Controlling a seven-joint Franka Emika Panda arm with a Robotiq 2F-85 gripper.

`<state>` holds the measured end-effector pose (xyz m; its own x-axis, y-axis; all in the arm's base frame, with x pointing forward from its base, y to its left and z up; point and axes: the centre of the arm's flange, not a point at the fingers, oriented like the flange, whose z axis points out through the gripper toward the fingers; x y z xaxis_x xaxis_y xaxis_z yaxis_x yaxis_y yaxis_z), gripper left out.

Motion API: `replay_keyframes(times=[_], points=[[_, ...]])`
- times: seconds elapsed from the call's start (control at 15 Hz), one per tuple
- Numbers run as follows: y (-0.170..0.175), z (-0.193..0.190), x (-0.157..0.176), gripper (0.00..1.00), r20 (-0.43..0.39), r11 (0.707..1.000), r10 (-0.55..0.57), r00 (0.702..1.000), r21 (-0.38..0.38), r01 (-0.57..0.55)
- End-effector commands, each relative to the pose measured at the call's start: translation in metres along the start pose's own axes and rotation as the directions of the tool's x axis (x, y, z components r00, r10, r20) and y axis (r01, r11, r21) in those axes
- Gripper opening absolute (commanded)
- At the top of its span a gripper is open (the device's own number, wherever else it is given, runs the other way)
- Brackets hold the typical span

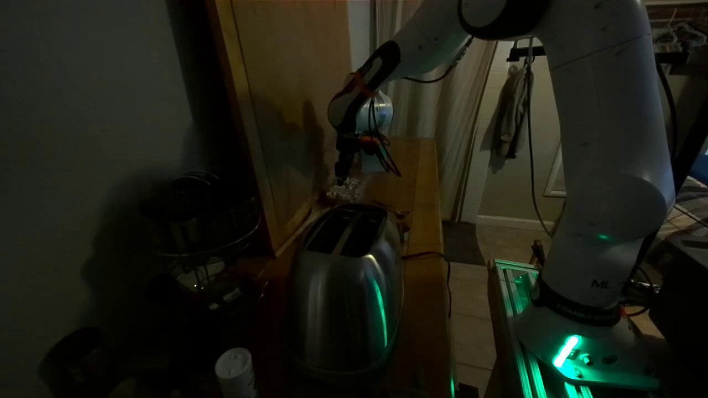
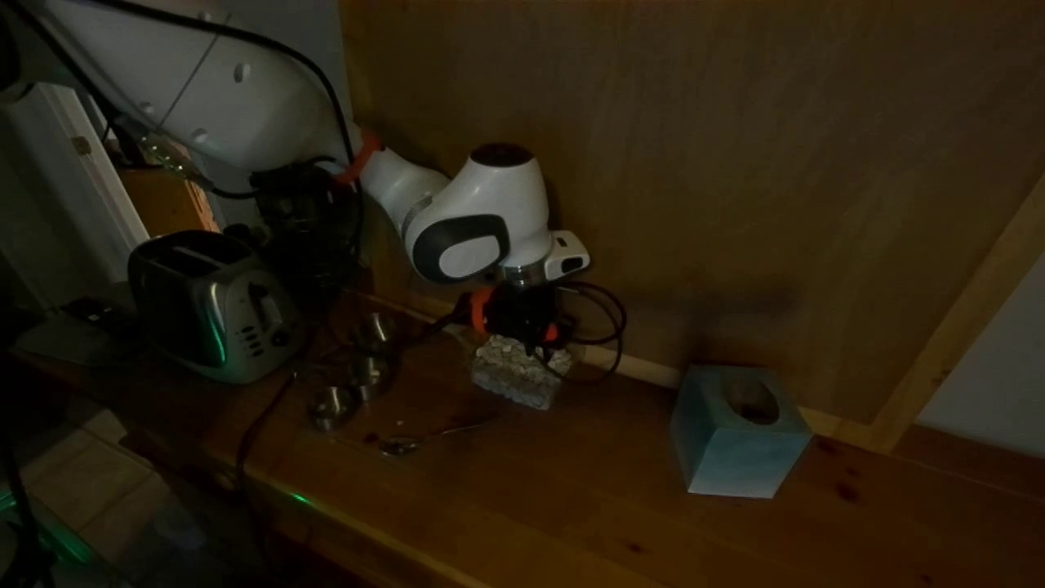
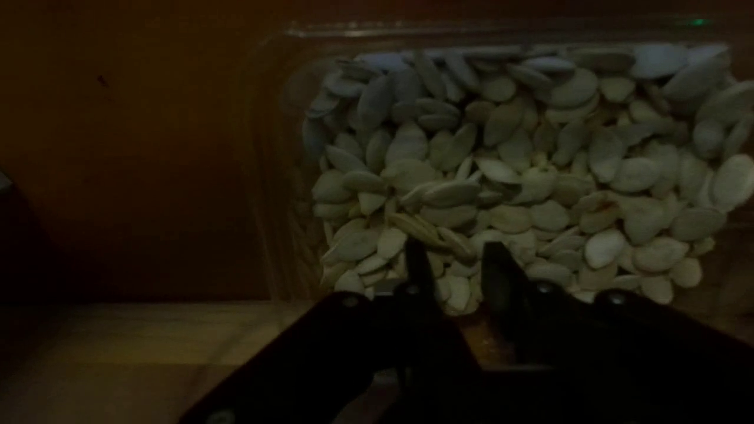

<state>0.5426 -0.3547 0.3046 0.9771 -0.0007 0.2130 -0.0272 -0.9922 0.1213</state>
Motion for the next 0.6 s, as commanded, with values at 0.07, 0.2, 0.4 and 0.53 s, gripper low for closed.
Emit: replay_keyframes(times=[0.07, 0.2, 0.4, 0.53], points=[[0.0029, -0.0027, 0.0039, 0.00, -0.014, 1.000, -0.010, 1.000, -0.010, 0.010], [0.0046, -0.0028, 0.0034, 0.00, -0.011, 1.000, -0.008, 1.000, -0.012, 0.008], [0.0046, -0.0068, 0.0033, 0.01, -0.007, 1.000, -0.008, 1.000, -0.015, 0.008], [0.0037, -0.0122, 0.0028, 0.01, -0.003, 1.000, -0.004, 1.000, -0.020, 0.004]])
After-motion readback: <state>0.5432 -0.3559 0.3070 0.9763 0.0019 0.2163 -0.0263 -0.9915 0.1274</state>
